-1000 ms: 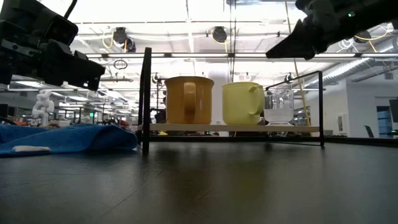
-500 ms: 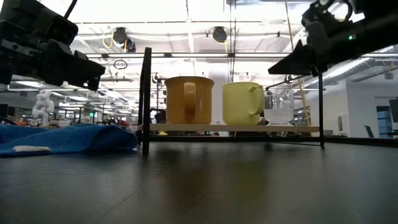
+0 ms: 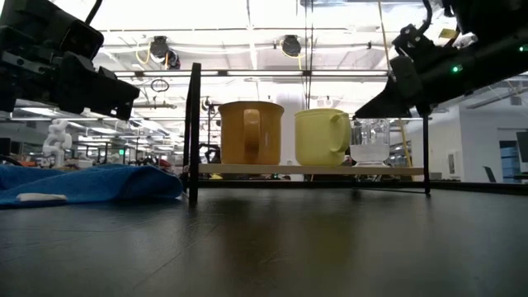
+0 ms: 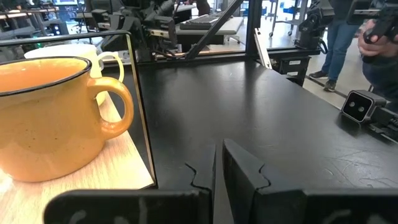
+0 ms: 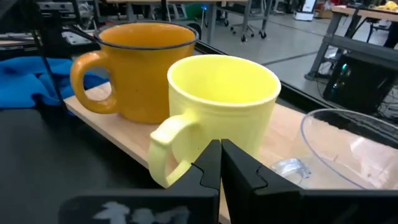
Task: Stack small to large cups/mugs on shelf
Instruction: Put the transparent mug on the shelf aligned with the yellow mug
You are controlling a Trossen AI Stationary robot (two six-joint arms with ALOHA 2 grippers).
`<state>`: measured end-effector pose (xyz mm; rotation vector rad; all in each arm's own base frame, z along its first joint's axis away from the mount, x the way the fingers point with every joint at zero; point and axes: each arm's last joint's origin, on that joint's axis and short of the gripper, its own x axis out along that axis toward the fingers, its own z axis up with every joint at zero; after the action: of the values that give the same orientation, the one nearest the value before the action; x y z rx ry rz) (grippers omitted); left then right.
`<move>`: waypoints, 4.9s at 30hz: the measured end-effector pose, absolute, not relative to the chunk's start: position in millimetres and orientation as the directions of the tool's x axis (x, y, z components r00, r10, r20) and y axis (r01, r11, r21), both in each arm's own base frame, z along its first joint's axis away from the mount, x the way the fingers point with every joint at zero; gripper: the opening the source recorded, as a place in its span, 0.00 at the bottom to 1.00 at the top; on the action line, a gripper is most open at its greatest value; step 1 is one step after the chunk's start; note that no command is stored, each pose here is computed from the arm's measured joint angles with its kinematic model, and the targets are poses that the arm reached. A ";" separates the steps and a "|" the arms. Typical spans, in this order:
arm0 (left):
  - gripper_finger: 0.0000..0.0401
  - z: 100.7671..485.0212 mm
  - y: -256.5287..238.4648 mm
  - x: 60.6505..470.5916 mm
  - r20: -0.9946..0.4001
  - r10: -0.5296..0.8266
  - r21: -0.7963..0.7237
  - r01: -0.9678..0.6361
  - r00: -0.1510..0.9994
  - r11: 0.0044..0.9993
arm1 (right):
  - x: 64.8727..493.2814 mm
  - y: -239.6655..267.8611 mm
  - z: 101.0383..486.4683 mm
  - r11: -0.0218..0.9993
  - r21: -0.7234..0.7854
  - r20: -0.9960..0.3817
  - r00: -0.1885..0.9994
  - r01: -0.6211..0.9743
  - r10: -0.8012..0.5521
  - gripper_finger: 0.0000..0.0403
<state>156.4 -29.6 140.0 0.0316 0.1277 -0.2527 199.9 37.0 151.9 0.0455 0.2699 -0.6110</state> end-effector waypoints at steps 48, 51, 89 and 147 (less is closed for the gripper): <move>0.08 139.8 -41.7 153.6 -0.132 -0.321 0.038 0.328 0.938 0.944 | 203.9 30.2 131.3 0.755 0.007 -0.325 0.715 0.656 -0.618 0.00; 0.08 139.8 -41.7 153.6 -0.132 -0.321 0.038 0.328 0.938 0.944 | 203.6 30.1 131.1 0.752 0.008 -0.326 0.712 0.660 -0.622 0.00; 0.08 139.8 -45.7 152.4 -0.132 -0.341 0.036 0.348 0.931 0.937 | 194.3 37.2 125.5 0.683 -0.027 -0.307 0.644 0.730 -0.701 0.00; 0.08 139.4 -52.7 150.2 -0.136 -0.346 0.070 0.358 0.928 0.931 | 211.2 59.0 188.3 0.742 -0.127 -0.113 0.734 0.658 -0.670 0.00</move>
<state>150.2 -52.7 139.4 0.0946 0.1224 -0.3610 211.2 59.0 188.3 -0.0800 0.1555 -0.7306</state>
